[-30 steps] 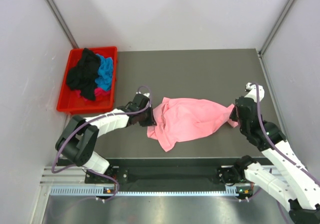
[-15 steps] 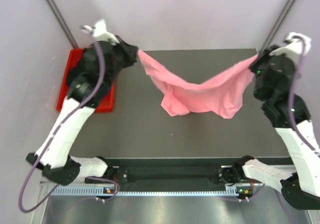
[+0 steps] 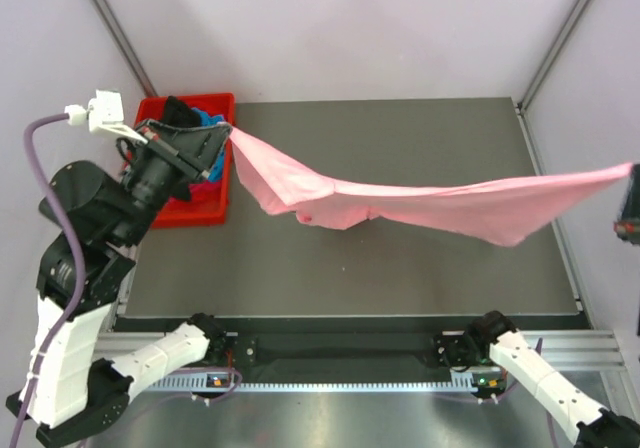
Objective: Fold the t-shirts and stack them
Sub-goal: Flatten the tshirt out
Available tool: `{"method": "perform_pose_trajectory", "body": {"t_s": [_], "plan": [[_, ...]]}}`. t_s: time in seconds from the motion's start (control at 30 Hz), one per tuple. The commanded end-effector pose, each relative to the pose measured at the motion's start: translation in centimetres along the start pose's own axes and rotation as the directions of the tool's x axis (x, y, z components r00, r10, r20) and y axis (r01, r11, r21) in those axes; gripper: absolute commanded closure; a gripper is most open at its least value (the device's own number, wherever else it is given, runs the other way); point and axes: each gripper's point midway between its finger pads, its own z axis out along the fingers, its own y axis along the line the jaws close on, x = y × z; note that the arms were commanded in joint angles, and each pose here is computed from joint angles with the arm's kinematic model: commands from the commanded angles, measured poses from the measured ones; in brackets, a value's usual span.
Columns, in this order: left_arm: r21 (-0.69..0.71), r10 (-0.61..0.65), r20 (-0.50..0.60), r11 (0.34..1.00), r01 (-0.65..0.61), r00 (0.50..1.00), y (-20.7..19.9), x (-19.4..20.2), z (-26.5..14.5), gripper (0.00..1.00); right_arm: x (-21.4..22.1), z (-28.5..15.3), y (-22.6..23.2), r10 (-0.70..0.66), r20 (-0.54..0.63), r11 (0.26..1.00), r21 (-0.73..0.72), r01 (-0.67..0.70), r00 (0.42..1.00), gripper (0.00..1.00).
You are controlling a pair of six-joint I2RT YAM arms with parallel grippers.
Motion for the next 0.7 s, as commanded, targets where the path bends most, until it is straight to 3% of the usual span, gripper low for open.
{"method": "perform_pose_trajectory", "body": {"t_s": [0.0,0.1,0.33,0.47,0.67], "plan": [[0.159,-0.036,-0.032,0.986,0.041,0.999,-3.5,-0.6,-1.9,1.00,-0.4,-1.8,1.4,0.002,-0.006,0.990,-0.138,-0.003,1.000,1.00],[0.225,-0.037,-0.072,0.973,0.052,0.997,-5.0,-0.5,-2.8,1.00,-2.1,-3.0,2.1,0.017,0.039,0.978,-0.207,-0.008,0.999,1.00],[0.206,-0.022,-0.019,0.978,0.025,1.000,-5.7,-3.2,-4.1,1.00,-5.6,-2.6,3.2,-0.006,0.099,0.975,-0.222,0.027,0.995,1.00],[0.182,0.022,-0.014,0.983,-0.019,1.000,-5.6,-3.4,-2.5,1.00,-3.0,0.5,4.4,-0.092,0.047,0.976,-0.196,0.099,0.995,1.00],[0.008,0.129,0.055,0.991,-0.130,0.990,-2.8,-4.1,3.5,1.00,2.1,6.0,6.3,-0.213,0.007,0.964,-0.161,0.211,0.977,1.00]]}}
